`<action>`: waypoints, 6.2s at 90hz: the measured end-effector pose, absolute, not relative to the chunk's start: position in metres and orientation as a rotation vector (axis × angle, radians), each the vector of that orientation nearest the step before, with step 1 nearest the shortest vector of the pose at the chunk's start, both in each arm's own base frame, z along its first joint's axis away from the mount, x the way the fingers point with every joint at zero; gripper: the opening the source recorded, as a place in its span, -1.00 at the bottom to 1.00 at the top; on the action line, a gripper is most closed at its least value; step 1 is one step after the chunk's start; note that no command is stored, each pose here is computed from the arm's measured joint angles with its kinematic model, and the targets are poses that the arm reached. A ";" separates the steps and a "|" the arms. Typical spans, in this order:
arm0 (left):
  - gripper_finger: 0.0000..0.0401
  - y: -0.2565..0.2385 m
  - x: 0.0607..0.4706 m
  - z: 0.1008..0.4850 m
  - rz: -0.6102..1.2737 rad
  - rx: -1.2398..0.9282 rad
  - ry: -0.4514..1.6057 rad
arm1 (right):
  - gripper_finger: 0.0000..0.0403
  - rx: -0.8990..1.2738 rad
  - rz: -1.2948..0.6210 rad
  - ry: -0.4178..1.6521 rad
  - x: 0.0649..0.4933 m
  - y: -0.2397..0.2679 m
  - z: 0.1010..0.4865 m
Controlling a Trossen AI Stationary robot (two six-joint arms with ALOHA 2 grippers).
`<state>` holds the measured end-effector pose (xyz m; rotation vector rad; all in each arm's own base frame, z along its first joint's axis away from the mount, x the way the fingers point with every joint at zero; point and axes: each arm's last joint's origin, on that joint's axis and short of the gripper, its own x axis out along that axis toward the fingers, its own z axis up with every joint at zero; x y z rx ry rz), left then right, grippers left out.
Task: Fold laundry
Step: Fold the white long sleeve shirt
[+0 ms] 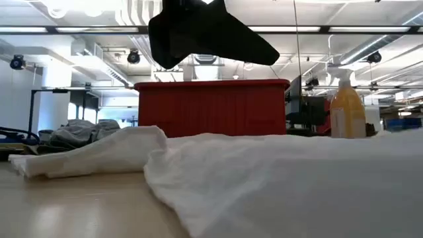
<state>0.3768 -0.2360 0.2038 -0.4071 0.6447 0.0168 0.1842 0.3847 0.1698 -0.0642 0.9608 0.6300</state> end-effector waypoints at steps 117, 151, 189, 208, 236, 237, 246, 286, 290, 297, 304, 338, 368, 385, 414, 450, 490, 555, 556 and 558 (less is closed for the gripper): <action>0.55 -0.141 0.385 0.161 0.338 -0.519 0.147 | -1.00 0.287 0.388 0.451 0.196 0.171 0.168; 0.55 -0.004 0.419 0.199 0.293 -0.606 0.223 | -1.00 0.032 0.168 0.348 0.185 0.006 0.156; 0.55 0.177 0.414 0.204 0.439 -0.491 0.579 | -1.00 0.078 0.102 0.582 0.210 -0.078 0.140; 0.55 0.208 0.403 0.199 0.436 -0.449 0.560 | -1.00 0.121 0.130 0.638 0.235 -0.088 0.123; 0.55 0.220 0.408 0.196 0.372 -0.507 0.541 | -1.00 0.537 0.063 0.623 0.243 -0.112 0.126; 0.55 0.221 0.409 0.195 0.373 -0.508 0.543 | -1.00 0.542 0.057 0.623 0.243 -0.113 0.126; 0.55 0.223 0.408 0.187 0.389 -0.505 0.579 | -1.00 0.619 0.015 0.645 0.238 -0.118 0.122; 0.55 0.222 0.402 0.219 0.332 -0.469 0.607 | -1.00 0.790 -0.062 0.767 0.240 -0.116 0.117; 0.55 0.228 0.400 0.219 0.318 -0.466 0.636 | -1.00 0.781 -0.088 0.754 0.240 -0.120 0.119; 0.55 0.245 0.393 0.221 0.341 -0.470 0.669 | -1.00 0.789 -0.109 0.764 0.240 -0.122 0.119; 0.55 0.261 0.387 0.229 0.361 -0.461 0.667 | -1.00 0.775 -0.103 0.757 0.241 -0.120 0.123; -0.51 0.277 0.394 0.214 0.142 -0.233 0.826 | -1.00 0.644 -0.114 0.652 0.242 -0.119 0.152; -1.00 0.271 0.401 0.208 0.034 -0.237 0.777 | -1.00 0.653 -0.135 0.729 0.233 -0.113 0.147; -1.00 0.273 0.390 0.193 0.057 -0.336 0.845 | -1.00 0.716 -0.151 0.765 0.231 -0.111 0.144; -1.00 0.279 0.384 0.143 0.096 -0.551 0.991 | -1.00 0.792 -0.174 0.866 0.225 -0.101 0.140; -1.00 0.283 0.377 0.142 0.151 -0.605 1.035 | -1.00 0.778 -0.115 1.060 0.223 -0.068 0.134; -1.00 0.287 0.373 0.142 0.190 -0.618 1.045 | -1.00 0.712 0.025 1.223 0.215 0.003 0.150; -1.00 0.294 0.367 0.142 0.237 -0.616 1.053 | -1.00 0.370 0.185 1.408 0.158 0.127 0.143; -1.00 0.294 0.367 0.142 0.238 -0.616 1.052 | -1.00 0.368 0.187 1.413 0.156 0.129 0.143; -1.00 0.295 0.367 0.142 0.239 -0.616 1.052 | -1.00 0.364 0.188 1.422 0.153 0.132 0.143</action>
